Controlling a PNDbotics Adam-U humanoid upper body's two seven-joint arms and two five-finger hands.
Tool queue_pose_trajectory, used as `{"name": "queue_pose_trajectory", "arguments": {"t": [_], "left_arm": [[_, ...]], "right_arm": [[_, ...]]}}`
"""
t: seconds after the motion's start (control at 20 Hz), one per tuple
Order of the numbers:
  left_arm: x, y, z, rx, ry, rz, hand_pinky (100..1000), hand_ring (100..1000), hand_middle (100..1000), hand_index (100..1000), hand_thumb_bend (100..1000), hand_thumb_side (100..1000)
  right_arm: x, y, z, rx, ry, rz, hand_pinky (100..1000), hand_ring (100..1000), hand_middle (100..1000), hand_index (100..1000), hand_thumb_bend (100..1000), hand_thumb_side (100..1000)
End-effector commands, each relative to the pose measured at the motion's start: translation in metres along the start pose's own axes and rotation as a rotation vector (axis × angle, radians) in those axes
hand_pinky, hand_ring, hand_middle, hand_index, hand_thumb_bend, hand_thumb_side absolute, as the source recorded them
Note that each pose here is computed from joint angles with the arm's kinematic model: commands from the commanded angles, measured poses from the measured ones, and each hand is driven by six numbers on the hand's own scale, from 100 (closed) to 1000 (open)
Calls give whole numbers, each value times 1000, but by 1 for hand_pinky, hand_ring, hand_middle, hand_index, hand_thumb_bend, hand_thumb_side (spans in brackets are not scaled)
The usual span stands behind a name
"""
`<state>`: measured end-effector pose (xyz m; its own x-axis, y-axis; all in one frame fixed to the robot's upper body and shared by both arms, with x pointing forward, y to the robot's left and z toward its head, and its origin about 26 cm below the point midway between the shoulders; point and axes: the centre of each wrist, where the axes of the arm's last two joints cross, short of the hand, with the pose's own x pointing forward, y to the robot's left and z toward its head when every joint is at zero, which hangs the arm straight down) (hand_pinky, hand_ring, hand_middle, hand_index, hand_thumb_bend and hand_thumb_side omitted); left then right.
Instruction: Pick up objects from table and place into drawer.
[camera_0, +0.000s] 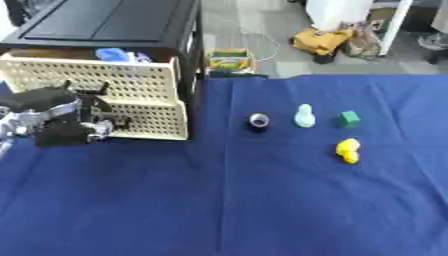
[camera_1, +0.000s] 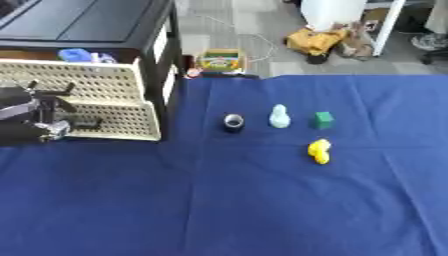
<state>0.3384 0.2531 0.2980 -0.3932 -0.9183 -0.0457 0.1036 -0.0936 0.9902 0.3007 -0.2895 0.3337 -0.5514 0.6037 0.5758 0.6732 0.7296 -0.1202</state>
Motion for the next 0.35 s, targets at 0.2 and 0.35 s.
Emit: {"name": "queue_pose_trajectory", "arguments": {"t": [0.2,0.35], "left_arm": [[11,35,41,113,-84,-38,470,479,443,753,100,1000],[9,40,47,165,-109,-17,465,470,431,737,100,1000]], "right_arm": [[6,-7,-4,-24,-22,2,533,564,553,736,401,861],[5,-7,-4,-27,-20,3,533,564,553,736,402,862]]}}
